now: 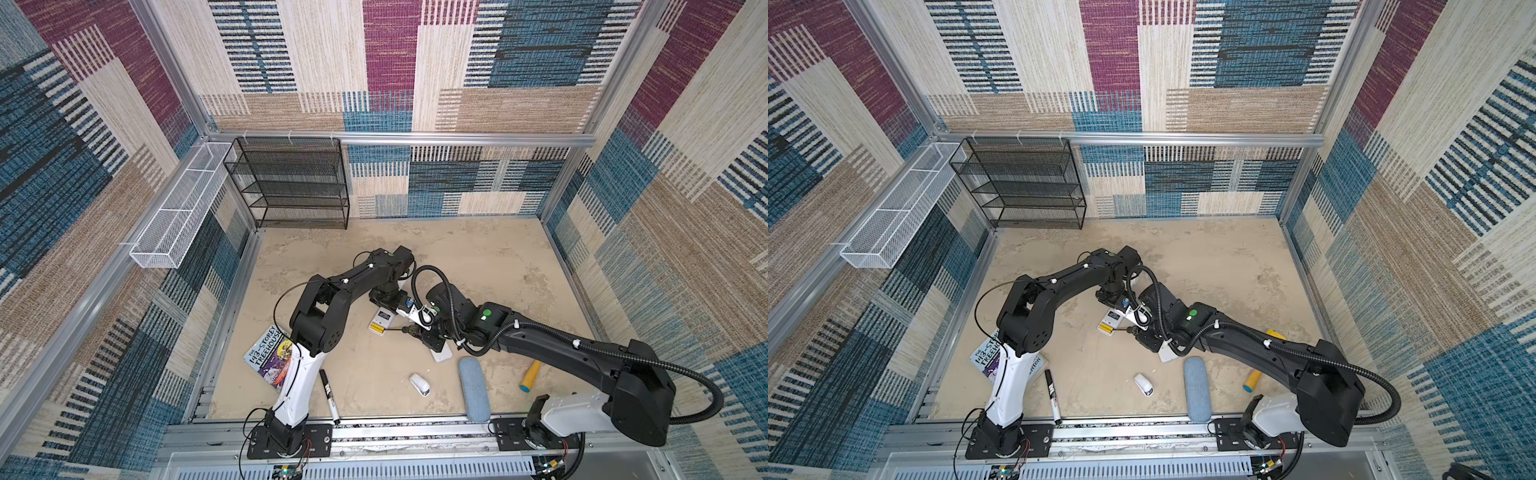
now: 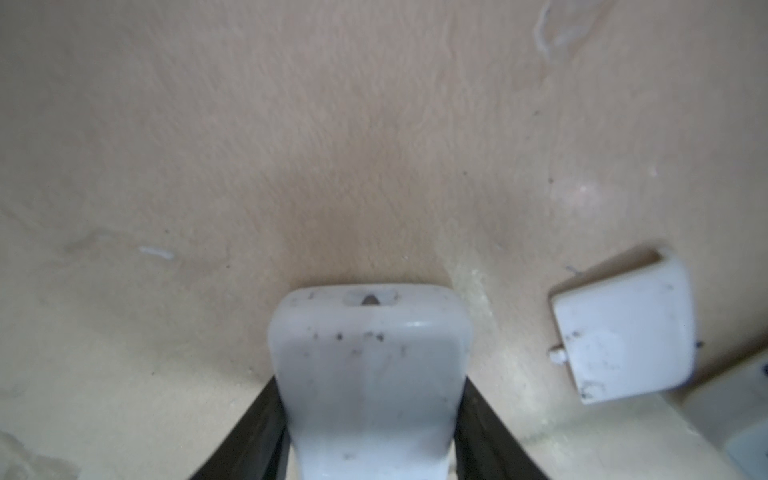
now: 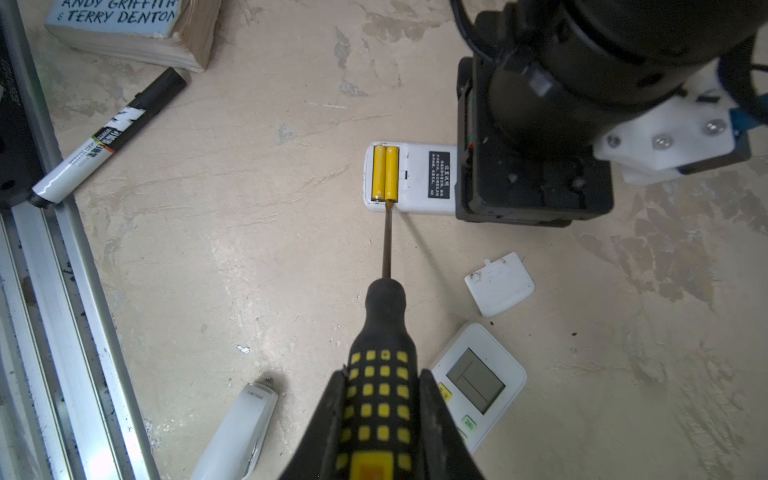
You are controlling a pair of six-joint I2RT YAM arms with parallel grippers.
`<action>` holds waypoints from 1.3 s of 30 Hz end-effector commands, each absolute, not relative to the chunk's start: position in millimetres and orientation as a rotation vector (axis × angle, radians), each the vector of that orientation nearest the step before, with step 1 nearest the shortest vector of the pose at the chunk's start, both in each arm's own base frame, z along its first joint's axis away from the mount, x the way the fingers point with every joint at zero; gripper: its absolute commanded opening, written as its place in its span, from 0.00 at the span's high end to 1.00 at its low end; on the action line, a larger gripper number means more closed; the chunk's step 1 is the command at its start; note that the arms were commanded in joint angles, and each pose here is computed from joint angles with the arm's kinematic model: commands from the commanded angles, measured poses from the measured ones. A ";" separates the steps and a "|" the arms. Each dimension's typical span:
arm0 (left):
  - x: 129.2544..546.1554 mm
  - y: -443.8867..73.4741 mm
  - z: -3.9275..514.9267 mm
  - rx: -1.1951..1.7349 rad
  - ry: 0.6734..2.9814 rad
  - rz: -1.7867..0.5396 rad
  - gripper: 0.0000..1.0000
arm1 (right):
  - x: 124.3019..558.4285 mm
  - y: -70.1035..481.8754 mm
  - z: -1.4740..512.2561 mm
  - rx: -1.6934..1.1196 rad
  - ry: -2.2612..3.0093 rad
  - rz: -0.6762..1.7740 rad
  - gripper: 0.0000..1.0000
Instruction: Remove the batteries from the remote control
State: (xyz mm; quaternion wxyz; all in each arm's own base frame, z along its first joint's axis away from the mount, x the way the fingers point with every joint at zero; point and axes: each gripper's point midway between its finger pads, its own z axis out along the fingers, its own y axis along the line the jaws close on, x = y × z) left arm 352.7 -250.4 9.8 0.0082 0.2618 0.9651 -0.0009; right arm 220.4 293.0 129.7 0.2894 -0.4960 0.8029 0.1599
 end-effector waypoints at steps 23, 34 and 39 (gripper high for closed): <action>316.8 -228.1 -29.8 0.881 3.212 -0.010 0.81 | 215.4 294.5 105.4 -0.851 2.086 0.632 1.00; 315.2 -229.5 -31.8 0.876 3.222 -0.032 0.81 | 209.3 289.2 96.6 -0.784 2.065 0.695 1.00; 314.3 -231.1 -33.3 0.873 3.229 -0.047 0.81 | 205.8 286.2 93.1 -0.767 2.043 0.720 1.00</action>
